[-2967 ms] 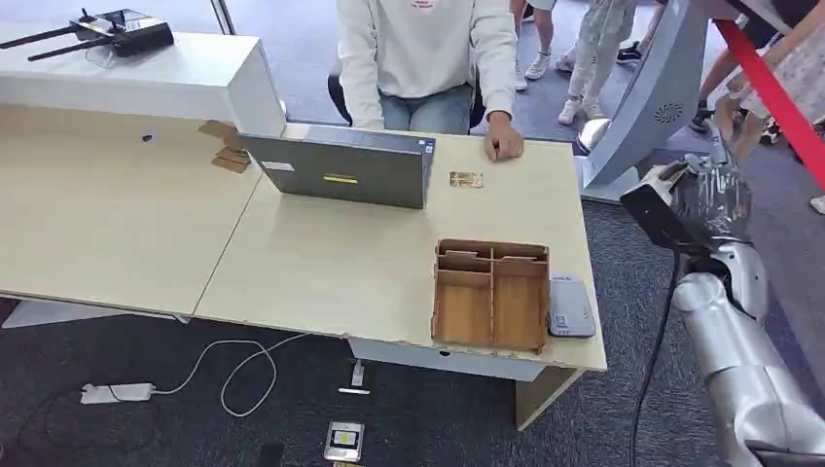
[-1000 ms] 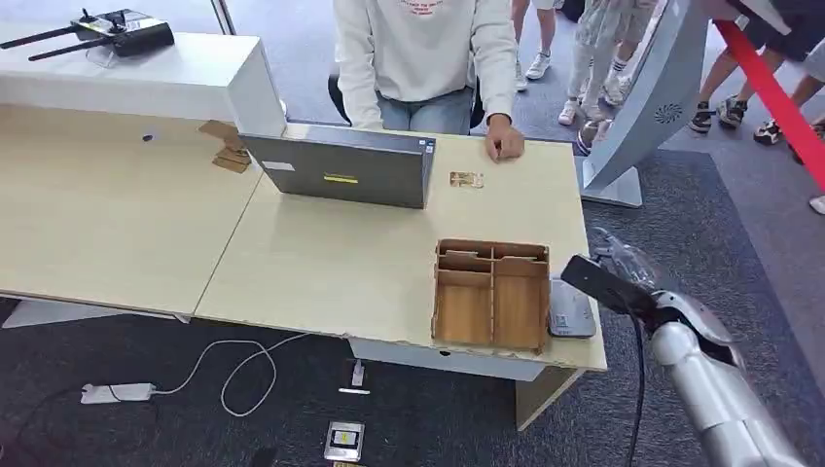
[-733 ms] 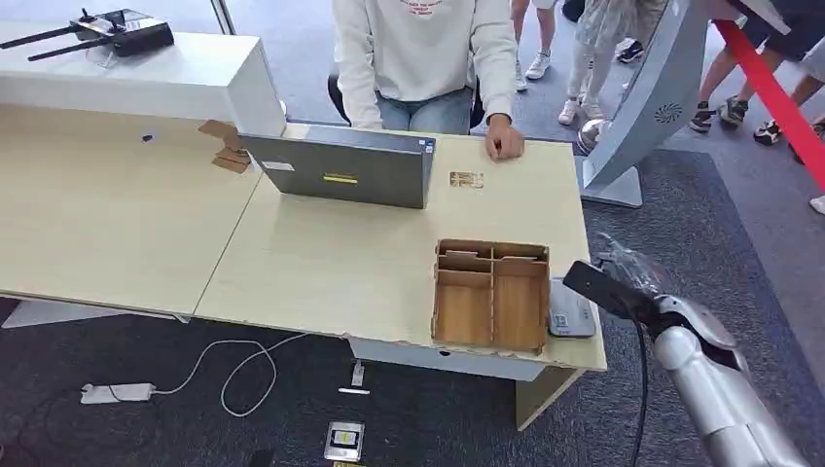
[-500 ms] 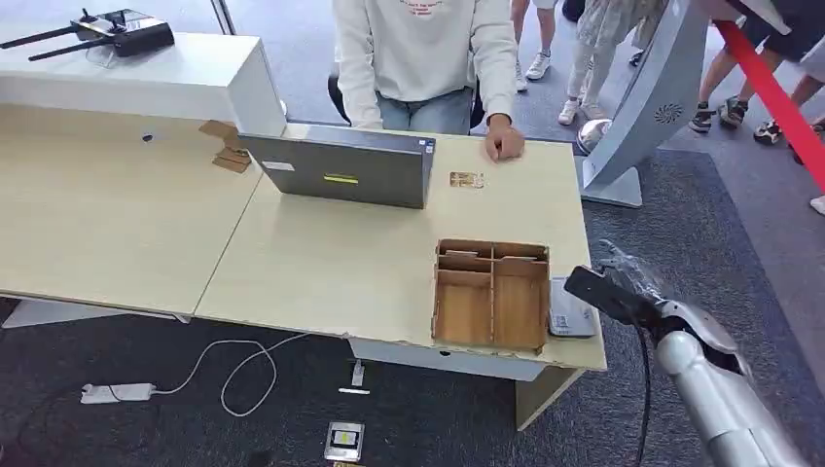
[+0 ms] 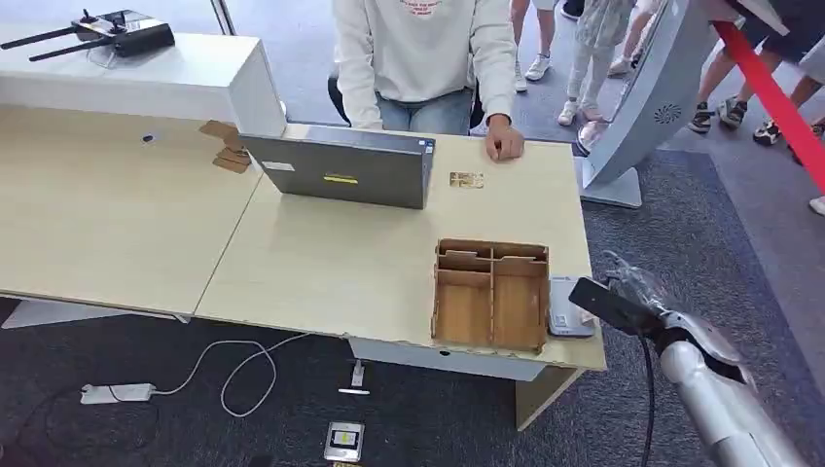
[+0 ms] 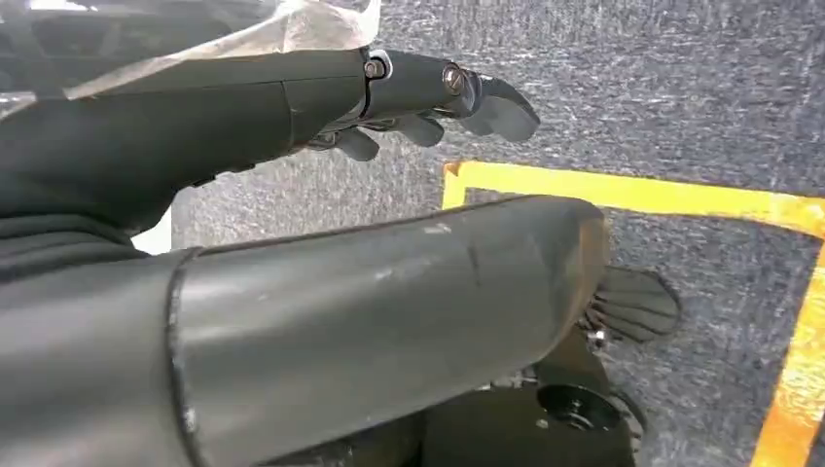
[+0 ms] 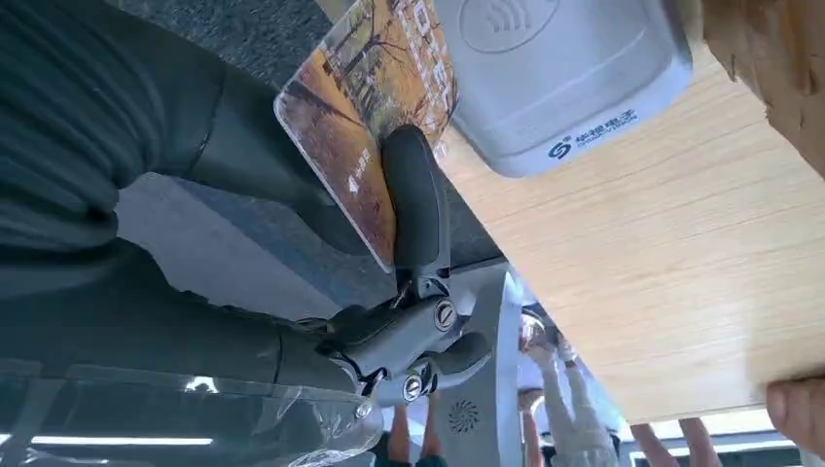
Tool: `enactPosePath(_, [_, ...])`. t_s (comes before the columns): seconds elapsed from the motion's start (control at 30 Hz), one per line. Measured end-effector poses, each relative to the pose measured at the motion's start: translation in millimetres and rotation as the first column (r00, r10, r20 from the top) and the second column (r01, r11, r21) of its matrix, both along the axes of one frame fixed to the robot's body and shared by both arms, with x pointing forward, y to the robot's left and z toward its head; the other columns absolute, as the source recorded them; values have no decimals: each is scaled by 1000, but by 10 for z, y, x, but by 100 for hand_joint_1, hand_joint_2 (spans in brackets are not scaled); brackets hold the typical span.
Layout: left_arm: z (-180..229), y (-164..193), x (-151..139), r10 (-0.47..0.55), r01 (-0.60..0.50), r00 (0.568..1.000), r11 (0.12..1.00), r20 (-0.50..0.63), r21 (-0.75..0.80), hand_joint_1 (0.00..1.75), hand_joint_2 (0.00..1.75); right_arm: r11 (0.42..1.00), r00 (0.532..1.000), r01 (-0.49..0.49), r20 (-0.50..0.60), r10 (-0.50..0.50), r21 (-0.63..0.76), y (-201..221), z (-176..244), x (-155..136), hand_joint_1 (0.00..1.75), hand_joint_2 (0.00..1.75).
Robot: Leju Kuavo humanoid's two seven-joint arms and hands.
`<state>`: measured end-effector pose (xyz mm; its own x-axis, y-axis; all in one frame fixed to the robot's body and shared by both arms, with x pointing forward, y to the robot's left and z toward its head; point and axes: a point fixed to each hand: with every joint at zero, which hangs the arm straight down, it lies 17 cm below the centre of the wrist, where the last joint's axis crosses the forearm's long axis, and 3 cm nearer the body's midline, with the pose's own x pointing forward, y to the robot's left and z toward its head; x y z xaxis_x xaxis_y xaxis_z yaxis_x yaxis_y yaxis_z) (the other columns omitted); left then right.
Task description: Pass the card to the sensor for recognition and then transmit it.
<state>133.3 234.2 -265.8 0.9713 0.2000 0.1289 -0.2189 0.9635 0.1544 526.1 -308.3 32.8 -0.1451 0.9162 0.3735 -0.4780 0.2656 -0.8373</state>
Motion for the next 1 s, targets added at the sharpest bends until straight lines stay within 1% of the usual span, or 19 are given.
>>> enactPosePath(0.33, [5,21,24,-25,24,1000,1000,2,3,0,0,1000,1000,9,-23,-9,-13,-49,-90,-25,175,175])
enactPosePath(0.47, [20,13,87,-31,31,1000,1000,7,2,0,0,1000,1000,11,-18,-12,-15,-52,-81,-9,175,175])
enactPosePath(0.73, [60,-41,243,-36,36,999,999,34,-11,0,0,1000,1000,5,17,-5,-20,-8,29,92,175,175])
enactPosePath(0.9, [75,-69,298,-38,38,998,999,53,-14,0,0,1000,998,10,66,-9,-27,2,113,167,175,175])
enactPosePath(1.0, [83,-68,335,-49,50,996,999,68,-10,0,0,1000,992,14,125,-12,-14,30,244,249,175,175])
